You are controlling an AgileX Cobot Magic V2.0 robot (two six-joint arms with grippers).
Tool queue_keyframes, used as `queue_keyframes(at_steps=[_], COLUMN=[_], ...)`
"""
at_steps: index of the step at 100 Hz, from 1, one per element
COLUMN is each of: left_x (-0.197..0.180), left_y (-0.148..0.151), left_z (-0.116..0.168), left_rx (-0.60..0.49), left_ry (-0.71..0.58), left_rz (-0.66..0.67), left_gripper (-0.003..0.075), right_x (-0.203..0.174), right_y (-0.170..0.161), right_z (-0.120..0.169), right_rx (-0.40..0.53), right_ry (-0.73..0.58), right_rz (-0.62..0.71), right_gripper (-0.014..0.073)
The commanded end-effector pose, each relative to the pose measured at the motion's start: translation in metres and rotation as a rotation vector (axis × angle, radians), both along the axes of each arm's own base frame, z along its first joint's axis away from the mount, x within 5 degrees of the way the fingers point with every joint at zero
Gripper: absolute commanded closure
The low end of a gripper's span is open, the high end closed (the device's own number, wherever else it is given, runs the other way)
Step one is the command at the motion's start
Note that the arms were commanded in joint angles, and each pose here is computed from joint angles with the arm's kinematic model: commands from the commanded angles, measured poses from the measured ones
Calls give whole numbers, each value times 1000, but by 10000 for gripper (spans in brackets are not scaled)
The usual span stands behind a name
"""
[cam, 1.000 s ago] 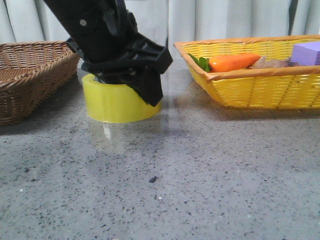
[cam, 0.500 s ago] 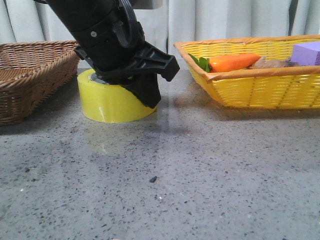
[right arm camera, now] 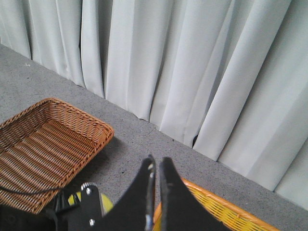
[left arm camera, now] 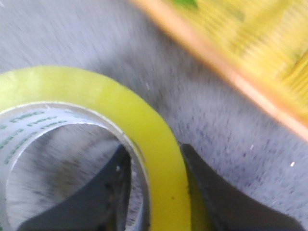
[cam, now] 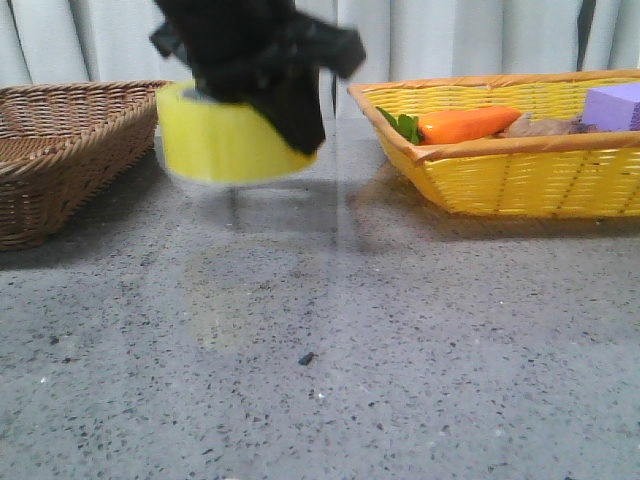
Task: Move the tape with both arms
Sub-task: 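Lift the tape roll with the left gripper and drop it into the brown basket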
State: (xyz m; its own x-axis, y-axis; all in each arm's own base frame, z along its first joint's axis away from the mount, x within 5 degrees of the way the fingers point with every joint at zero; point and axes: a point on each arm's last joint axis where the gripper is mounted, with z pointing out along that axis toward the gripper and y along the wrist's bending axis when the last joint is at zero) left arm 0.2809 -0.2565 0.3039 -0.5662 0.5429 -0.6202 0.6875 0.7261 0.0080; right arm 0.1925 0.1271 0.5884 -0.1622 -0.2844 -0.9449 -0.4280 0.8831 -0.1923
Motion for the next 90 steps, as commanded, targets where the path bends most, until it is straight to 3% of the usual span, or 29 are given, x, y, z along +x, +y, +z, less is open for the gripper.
queue_keyframes(at_steps=[1,19,45,65,90], left_x=[-4,-7,0,12,18], left_y=[14,54,133,164,166], left_z=[62,101,119,93,38], left_rx=[-126,-122,-65,-10,-18], left_ry=[-168,-238,-213,-145,-124], left_rz=[17,93,318,422,430], left_gripper=[741,741,741,741,741], right_x=[-9,-8,2,5,5], right_y=[-12,-10,-2,1,2], right_z=[16,14,1,-2,-1], right_rx=[33,28,-5,-6,-1], right_ry=[-111,-106,-74,-85,-95], right_rz=[-14,-13,-7,0,3], right_gripper=[669,669,669,669,669])
